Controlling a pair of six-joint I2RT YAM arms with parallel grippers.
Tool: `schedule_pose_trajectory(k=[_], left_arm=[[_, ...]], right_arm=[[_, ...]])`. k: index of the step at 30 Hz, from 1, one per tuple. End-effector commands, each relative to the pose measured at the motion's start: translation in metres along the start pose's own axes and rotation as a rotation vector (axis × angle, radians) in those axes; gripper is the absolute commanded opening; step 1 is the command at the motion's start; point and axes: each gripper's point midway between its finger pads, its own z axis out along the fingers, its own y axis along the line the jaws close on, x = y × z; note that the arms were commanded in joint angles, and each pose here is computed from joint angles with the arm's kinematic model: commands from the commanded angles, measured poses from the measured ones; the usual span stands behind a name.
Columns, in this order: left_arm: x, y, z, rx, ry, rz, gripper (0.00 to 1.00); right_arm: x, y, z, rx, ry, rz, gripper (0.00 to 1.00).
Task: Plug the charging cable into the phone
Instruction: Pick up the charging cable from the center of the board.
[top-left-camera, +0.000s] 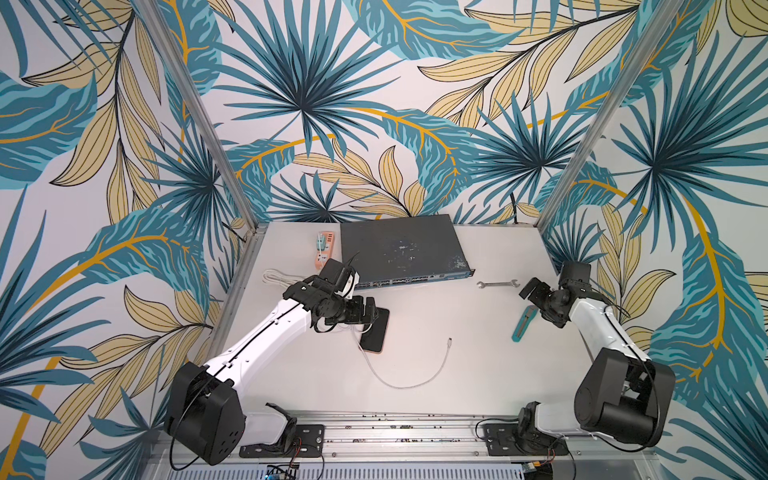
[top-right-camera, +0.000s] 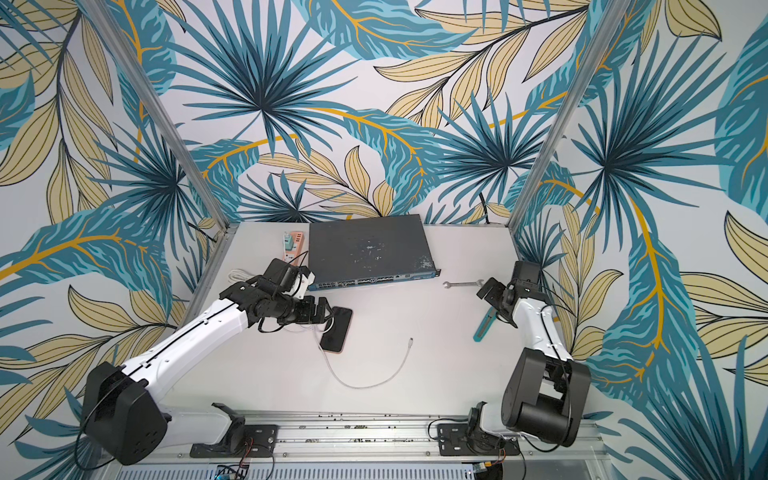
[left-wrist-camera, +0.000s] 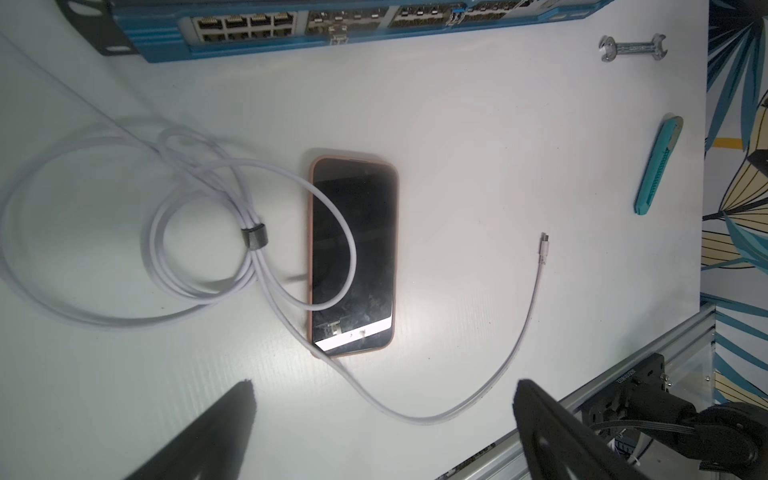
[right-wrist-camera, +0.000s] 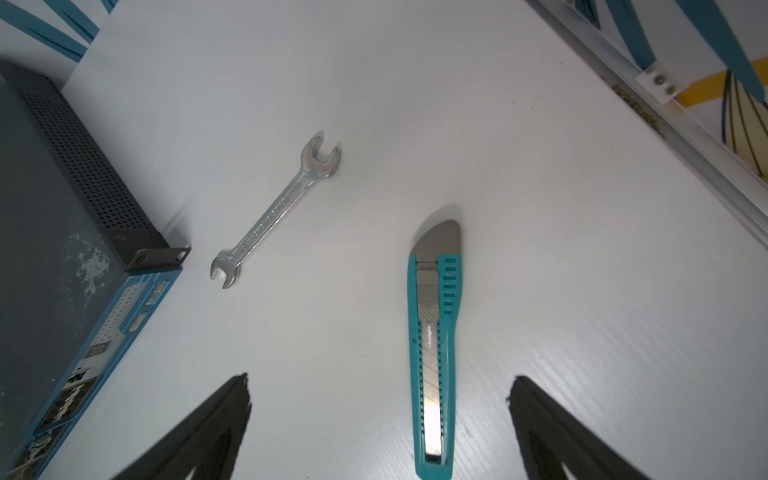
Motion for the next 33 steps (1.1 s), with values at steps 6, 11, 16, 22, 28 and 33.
schedule_pose_trajectory(k=[6,11,16,22,28,33], left_arm=[[0.011,0.015,-0.006,-0.049,-0.020,0.006,1.00],[0.012,0.018,-0.006,-0.062,-0.021,-0.004,1.00],[0.015,0.020,-0.008,-0.064,-0.035,-0.024,1.00],[0.023,0.021,-0.005,-0.063,-0.032,-0.025,1.00],[0.032,0.019,0.001,-0.054,-0.018,-0.031,1.00],[0.034,0.016,0.004,-0.047,-0.014,-0.036,1.00]], right_arm=[[0.060,0.036,-0.017,-0.009,0.163,-0.153,1.00],[0.085,0.059,-0.024,-0.045,0.202,-0.194,0.99],[0.113,0.074,-0.025,-0.065,0.246,-0.231,0.94],[0.154,0.088,-0.023,-0.078,0.307,-0.287,0.88],[0.191,0.098,-0.020,-0.097,0.368,-0.325,0.80],[0.220,0.100,-0.017,-0.098,0.418,-0.353,0.72]])
